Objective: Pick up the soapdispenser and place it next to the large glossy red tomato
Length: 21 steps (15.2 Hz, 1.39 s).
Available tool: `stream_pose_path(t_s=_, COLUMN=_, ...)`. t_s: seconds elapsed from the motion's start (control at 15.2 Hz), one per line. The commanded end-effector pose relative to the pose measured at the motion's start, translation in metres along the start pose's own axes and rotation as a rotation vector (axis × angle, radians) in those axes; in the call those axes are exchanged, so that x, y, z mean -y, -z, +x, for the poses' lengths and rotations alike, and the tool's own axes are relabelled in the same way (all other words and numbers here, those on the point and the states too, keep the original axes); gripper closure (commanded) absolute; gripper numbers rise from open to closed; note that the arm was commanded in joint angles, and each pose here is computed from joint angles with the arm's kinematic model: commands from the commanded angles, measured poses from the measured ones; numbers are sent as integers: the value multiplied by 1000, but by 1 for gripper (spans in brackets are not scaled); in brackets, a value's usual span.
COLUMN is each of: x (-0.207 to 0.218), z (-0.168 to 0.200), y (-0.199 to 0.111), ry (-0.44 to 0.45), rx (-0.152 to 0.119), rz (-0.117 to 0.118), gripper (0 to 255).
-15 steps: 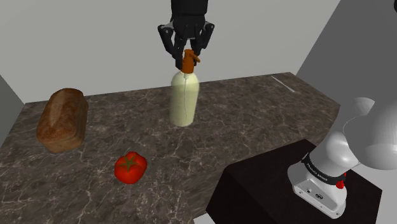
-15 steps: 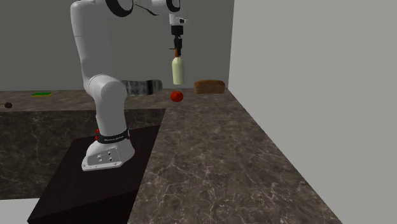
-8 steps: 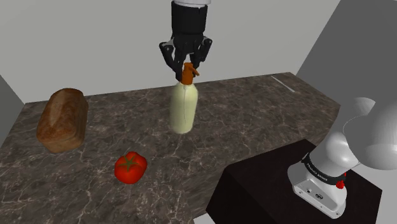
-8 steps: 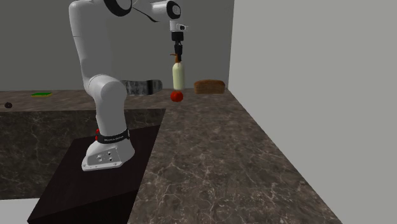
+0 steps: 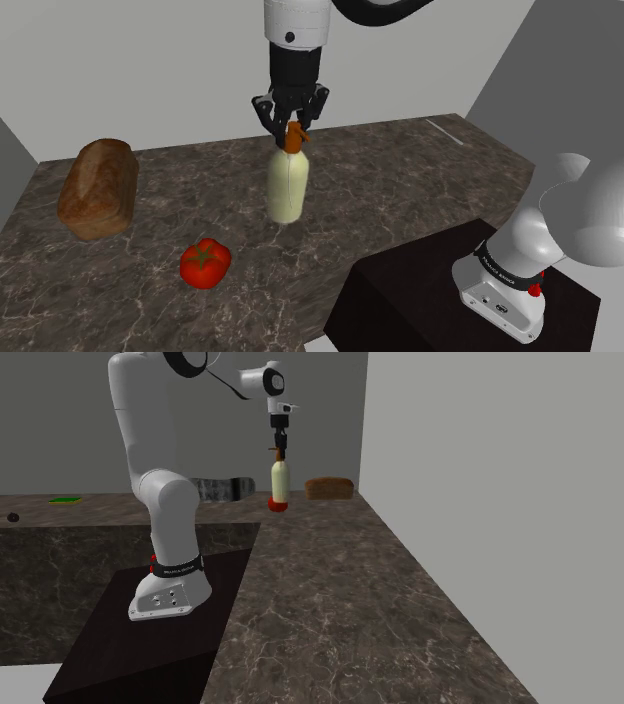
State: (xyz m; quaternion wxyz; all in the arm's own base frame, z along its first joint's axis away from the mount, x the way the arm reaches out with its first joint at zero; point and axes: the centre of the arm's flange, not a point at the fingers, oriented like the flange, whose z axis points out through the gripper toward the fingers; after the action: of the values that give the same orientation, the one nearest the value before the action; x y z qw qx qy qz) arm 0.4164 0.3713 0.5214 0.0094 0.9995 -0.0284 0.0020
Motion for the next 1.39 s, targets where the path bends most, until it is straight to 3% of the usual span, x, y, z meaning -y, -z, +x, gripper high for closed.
stream_pose_path(t_s=0.0, x=1, z=0, y=-10, ry=0, rx=-1, rz=1, gripper=255)
stream_pose_path(t_s=1.32, x=3, z=-1, y=-107, ry=0, rx=-1, rz=1, gripper=255)
